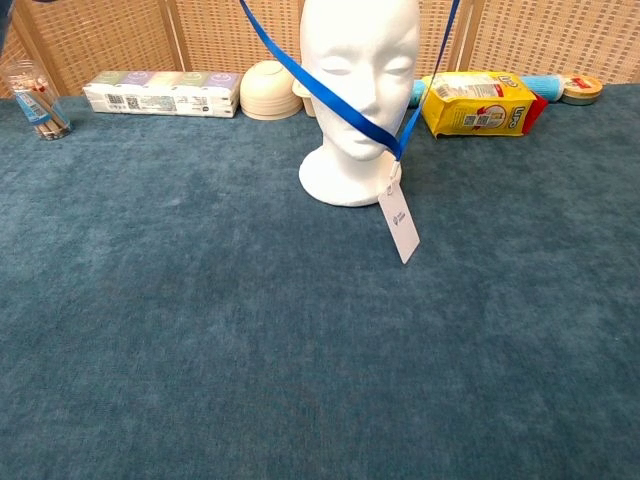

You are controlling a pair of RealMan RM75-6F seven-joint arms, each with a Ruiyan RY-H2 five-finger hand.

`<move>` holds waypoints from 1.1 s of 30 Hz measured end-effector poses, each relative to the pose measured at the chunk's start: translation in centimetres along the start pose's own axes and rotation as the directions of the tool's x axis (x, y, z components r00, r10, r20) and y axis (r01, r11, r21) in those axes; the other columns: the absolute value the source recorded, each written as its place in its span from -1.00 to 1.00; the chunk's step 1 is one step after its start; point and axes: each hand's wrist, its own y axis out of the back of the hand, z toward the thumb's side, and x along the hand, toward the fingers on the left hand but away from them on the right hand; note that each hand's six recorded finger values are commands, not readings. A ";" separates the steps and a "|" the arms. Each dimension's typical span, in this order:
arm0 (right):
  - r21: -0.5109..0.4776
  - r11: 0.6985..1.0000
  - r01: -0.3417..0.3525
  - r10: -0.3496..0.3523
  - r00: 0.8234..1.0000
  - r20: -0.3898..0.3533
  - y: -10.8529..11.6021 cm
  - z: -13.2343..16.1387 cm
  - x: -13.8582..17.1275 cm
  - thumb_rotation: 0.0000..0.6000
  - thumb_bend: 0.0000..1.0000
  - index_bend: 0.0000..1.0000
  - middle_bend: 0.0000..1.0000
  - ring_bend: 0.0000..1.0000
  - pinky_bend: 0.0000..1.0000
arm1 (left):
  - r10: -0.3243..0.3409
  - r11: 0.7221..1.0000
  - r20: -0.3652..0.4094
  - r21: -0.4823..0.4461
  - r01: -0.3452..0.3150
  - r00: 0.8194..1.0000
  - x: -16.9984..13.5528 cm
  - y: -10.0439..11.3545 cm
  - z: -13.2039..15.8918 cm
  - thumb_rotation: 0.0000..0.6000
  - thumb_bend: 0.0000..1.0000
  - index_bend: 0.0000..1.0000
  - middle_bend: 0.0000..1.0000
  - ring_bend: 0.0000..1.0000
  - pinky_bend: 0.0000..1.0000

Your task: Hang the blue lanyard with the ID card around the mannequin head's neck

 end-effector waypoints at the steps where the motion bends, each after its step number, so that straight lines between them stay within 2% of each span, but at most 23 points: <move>1: 0.005 1.000 -0.003 0.003 1.000 0.002 0.0 0.0 -0.2 1.00 0.13 0.42 0.83 1.00 1.00 | -0.001 1.000 -0.002 0.003 0.001 1.000 0.1 -0.1 0.0 0.59 -0.13 0.48 1.00 1.00 1.00; 15: 0.036 0.998 -0.056 0.056 0.998 0.020 -1.2 0.3 -1.6 1.00 0.12 0.40 0.83 1.00 1.00 | -0.009 0.999 -0.001 0.036 0.009 1.000 0.6 -1.0 0.3 0.58 -0.16 0.48 1.00 1.00 1.00; 22: 0.050 0.996 -0.078 0.078 0.997 0.017 -1.2 0.3 -1.9 0.97 0.12 0.26 0.81 1.00 1.00 | -0.027 0.999 -0.002 0.042 0.027 1.000 0.6 -1.4 0.5 0.59 -0.34 0.48 1.00 1.00 1.00; 24: 0.052 0.995 -0.082 0.082 0.997 0.017 -1.2 0.2 -2.0 0.73 0.11 0.19 0.81 1.00 1.00 | -0.029 0.999 -0.001 0.044 0.029 1.000 0.5 -1.4 0.5 0.56 -0.38 0.48 1.00 1.00 1.00; 26: 0.060 0.995 -0.082 0.082 0.997 0.017 -1.1 0.2 -2.0 0.22 0.08 0.14 0.81 1.00 1.00 | -0.028 0.999 -0.002 0.046 0.028 1.000 0.5 -1.5 0.6 0.53 -0.42 0.48 1.00 1.00 1.00; 29: 0.060 0.995 -0.085 0.085 0.996 0.015 -1.0 0.1 -2.1 -0.29 0.06 0.10 0.81 1.00 1.00 | -0.023 0.999 -0.002 0.048 0.023 1.000 0.5 -1.4 0.6 0.51 -0.46 0.48 1.00 1.00 1.00; 33: 0.052 0.994 -0.099 0.098 0.995 0.017 -0.8 -0.3 -2.1 -0.61 0.05 0.08 0.81 1.00 1.00 | -0.020 0.998 -0.002 0.054 0.020 1.000 0.5 -1.2 0.6 0.51 -0.47 0.48 1.00 1.00 1.00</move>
